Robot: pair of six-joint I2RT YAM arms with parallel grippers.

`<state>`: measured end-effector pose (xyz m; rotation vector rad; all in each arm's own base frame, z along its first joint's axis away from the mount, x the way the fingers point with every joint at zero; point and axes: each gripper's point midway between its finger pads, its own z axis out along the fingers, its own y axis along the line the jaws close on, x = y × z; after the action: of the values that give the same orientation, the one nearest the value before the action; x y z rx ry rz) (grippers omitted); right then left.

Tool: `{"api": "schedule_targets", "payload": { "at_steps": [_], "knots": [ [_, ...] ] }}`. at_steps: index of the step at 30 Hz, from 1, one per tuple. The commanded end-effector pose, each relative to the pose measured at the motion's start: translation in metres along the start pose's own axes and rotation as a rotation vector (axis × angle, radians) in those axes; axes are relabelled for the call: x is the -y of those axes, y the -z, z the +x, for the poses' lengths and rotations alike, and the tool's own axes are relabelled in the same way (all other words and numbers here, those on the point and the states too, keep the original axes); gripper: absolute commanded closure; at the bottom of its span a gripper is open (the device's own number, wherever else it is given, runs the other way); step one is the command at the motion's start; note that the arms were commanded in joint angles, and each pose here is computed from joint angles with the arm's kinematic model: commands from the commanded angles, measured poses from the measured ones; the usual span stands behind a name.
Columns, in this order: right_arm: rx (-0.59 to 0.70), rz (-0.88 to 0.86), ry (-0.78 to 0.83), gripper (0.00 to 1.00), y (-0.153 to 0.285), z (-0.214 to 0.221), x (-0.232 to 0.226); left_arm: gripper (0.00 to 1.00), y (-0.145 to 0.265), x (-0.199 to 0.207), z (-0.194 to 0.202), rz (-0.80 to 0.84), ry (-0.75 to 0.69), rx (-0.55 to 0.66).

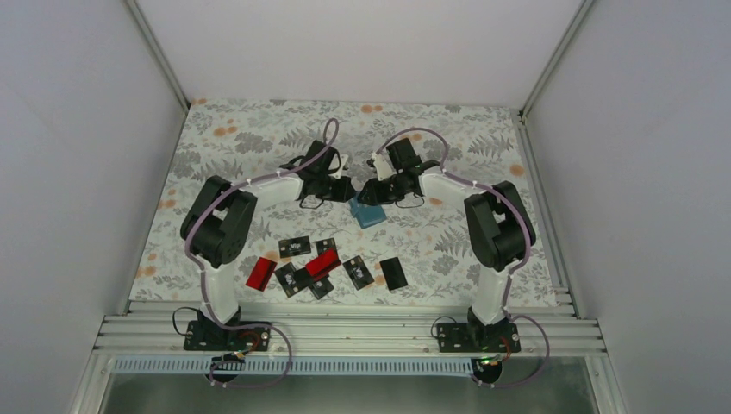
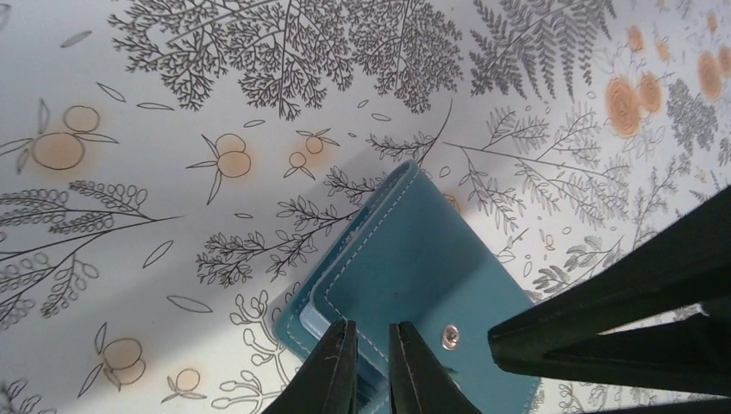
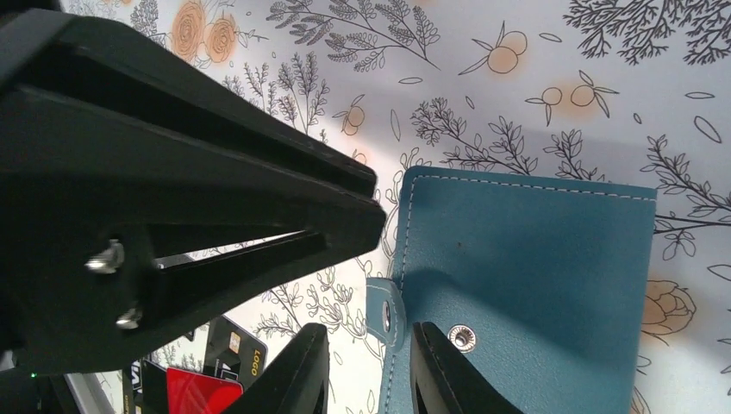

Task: Put the credit cards into the card holder

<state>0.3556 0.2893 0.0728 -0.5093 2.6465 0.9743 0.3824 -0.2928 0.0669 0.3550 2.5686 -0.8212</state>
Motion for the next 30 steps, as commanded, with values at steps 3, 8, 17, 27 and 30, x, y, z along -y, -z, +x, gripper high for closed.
{"api": "schedule_targets", "payload": {
  "at_steps": [3, 8, 17, 27, 30],
  "knots": [
    [-0.013, -0.016, 0.017, 0.74, -0.012, 0.003, 0.000, 0.89, -0.015, 0.000, 0.005, 0.035, -0.022, -0.052],
    [-0.029, -0.010, 0.004, 0.75, -0.018, 0.006, 0.005, 0.89, -0.021, -0.007, 0.015, 0.026, -0.014, -0.072],
    [-0.037, -0.022, -0.003, 0.78, -0.021, 0.006, 0.005, 0.89, -0.026, -0.011, 0.022, 0.024, -0.005, -0.089],
    [-0.044, -0.028, -0.011, 0.89, -0.024, 0.006, 0.006, 0.89, -0.026, -0.011, 0.023, 0.024, -0.007, -0.089],
    [-0.041, -0.030, -0.009, 0.94, -0.024, 0.004, 0.005, 0.89, -0.026, -0.012, 0.024, 0.023, -0.007, -0.091]
  ]
}}
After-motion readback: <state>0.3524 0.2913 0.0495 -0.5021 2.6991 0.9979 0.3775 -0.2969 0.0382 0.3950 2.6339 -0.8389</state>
